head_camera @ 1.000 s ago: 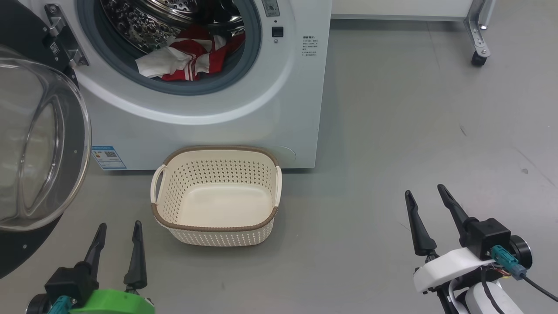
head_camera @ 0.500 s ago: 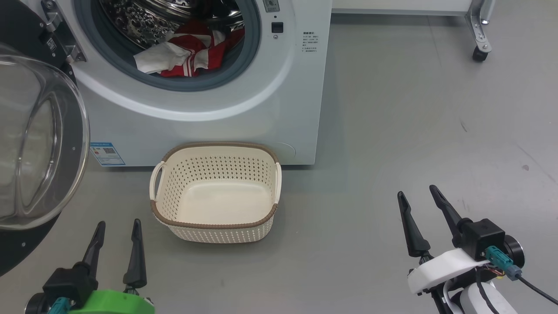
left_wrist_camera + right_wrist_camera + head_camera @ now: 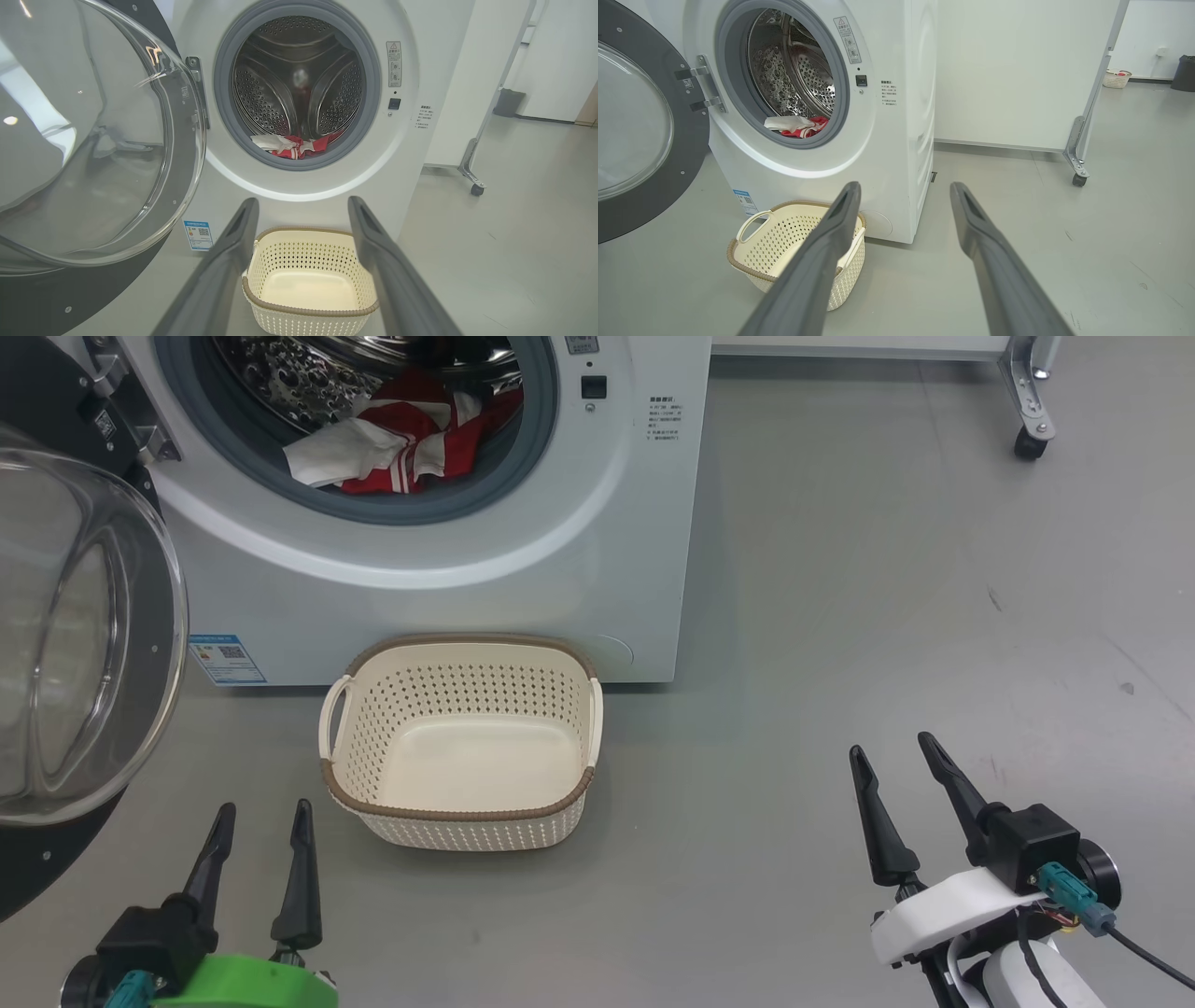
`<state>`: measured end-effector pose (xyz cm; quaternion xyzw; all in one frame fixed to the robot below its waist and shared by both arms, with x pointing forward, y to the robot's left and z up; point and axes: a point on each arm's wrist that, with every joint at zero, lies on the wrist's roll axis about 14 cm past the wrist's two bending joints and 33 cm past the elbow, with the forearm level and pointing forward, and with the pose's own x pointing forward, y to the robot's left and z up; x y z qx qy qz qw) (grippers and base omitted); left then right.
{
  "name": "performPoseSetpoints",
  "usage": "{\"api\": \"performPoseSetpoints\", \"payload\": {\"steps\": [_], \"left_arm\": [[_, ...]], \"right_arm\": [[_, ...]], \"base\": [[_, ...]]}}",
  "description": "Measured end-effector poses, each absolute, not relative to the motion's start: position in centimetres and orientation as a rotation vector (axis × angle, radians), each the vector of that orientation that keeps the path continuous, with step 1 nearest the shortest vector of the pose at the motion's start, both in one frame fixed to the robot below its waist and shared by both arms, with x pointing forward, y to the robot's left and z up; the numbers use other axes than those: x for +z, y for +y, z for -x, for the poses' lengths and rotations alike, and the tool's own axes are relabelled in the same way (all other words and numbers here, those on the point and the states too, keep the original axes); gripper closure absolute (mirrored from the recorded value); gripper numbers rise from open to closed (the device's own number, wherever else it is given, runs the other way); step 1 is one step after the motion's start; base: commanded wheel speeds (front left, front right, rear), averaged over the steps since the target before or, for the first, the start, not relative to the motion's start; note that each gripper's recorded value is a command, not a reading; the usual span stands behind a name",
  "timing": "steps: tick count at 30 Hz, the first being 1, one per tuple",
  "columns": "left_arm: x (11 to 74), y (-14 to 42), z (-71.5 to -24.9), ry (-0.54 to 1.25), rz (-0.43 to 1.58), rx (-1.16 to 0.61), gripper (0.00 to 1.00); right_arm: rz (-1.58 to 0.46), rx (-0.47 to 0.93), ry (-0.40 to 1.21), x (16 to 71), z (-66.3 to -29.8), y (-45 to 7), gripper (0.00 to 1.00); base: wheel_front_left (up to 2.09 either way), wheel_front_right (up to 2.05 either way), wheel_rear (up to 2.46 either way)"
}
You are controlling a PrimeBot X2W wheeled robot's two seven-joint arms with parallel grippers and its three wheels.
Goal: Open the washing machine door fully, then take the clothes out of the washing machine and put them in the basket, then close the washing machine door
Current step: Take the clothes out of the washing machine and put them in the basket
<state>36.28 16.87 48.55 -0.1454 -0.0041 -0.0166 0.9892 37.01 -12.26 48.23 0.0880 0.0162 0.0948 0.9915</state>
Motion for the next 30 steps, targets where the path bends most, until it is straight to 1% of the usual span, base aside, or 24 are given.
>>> {"api": "performPoseSetpoints", "payload": {"steps": [8, 17, 23, 30], "left_arm": [[48.99, 16.7, -36.4, -0.022, 0.328, -0.041, 0.0], [49.14, 16.82, -36.42, -0.028, 0.337, -0.037, 0.0], [49.22, 16.77, -36.4, -0.031, 0.339, -0.043, 0.0], [49.27, 16.68, -36.33, -0.032, 0.339, -0.046, 0.0]], "right_arm": [[-0.177, 0.189, 0.035, 48.08, -37.04, -12.25, 0.0], [-0.177, 0.189, 0.041, 47.9, -37.03, -12.24, 0.0], [-0.177, 0.19, 0.041, 47.91, -37.08, -12.18, 0.0], [-0.18, 0.196, 0.038, 48.03, -37.13, -11.91, 0.0]], "base": [[0.06, -0.19, 0.13], [0.29, -0.66, 0.38], [0.61, -0.96, 0.35], [1.07, -1.13, 0.07]]}}
